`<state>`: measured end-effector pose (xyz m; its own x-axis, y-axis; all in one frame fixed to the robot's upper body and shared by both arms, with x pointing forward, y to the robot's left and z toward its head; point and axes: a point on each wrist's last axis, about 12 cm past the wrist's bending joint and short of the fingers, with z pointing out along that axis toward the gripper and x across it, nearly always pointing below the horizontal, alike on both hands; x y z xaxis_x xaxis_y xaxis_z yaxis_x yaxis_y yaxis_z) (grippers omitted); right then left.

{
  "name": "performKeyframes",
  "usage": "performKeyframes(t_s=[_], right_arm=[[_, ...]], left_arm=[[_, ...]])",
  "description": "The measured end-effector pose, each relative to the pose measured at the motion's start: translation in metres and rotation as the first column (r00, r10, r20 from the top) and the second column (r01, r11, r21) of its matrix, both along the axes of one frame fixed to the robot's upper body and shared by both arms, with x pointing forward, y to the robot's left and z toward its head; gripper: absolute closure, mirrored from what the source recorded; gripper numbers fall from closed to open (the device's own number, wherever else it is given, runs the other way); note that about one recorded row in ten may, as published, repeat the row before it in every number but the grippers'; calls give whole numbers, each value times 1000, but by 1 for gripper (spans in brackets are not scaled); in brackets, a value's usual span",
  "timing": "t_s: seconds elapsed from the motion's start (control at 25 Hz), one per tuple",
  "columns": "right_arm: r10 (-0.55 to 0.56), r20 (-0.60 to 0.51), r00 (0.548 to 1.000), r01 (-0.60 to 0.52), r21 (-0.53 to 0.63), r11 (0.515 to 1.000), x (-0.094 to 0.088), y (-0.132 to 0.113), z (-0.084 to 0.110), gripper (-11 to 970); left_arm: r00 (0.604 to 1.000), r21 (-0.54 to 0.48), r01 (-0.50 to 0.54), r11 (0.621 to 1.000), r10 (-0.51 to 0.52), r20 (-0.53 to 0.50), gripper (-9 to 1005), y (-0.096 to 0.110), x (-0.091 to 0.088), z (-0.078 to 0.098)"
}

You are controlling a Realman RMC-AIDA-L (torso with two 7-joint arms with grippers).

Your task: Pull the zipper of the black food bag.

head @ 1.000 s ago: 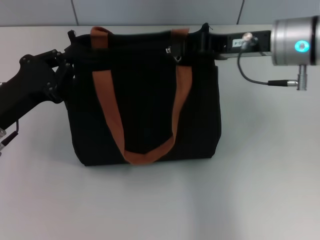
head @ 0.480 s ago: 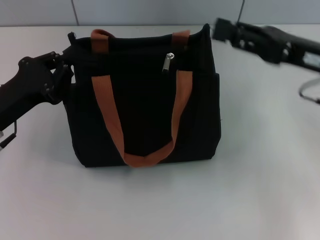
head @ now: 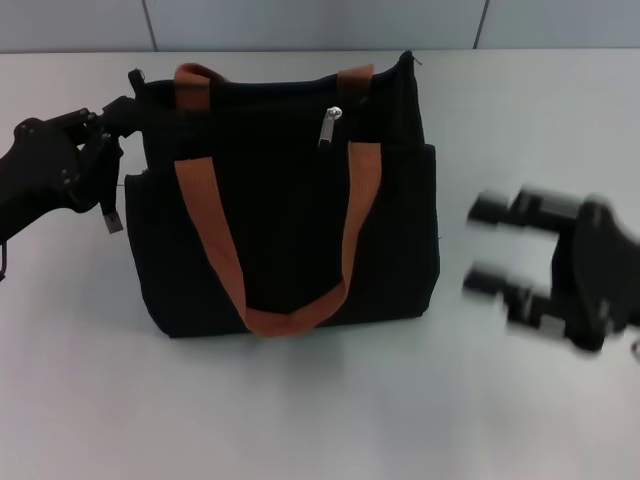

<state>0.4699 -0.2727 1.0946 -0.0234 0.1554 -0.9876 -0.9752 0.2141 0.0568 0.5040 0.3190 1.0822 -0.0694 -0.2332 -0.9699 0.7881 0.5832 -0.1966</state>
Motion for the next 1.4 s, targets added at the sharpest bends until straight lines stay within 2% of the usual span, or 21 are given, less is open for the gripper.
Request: performKeyframes(t_s=[0.28,0.48,0.76,0.8,1.0,1.16,1.2,1.4], right_arm=[[91,-40,995,-96,-168,981,-9,5,-22,370],[99,-79,992,-115,-246,962,-9,8,-33,175],[95,-84,992,-113,-251,961,-9,8,-34,145],[95,-86,992,-114,-250,962,-8,9,-34,145],[98,-103,990,-121,-247,962,-4,15,-37,145],[101,-106,989,-125,-252,960,-1,18,-37,145],[100,-106,989,-124,-254,959,0,19,-38,145],[90,-106,990,-115,-262,958,2,19,-38,145]], left_arm=[[1000,2,-3,1000,3,-5,933,1,-1,-1],[1000,5,-6,1000,6,-7,932,2,-1,-1],[999,2,-27,1000,27,-21,931,5,-2,-3],[998,-13,-41,999,40,-57,931,8,-3,-5],[997,17,-16,1000,18,-79,930,20,-5,0],[996,51,-3,999,7,-89,787,30,-7,6],[992,90,2,996,9,-122,751,55,-10,20],[991,86,-9,996,20,-132,597,63,-11,24]])
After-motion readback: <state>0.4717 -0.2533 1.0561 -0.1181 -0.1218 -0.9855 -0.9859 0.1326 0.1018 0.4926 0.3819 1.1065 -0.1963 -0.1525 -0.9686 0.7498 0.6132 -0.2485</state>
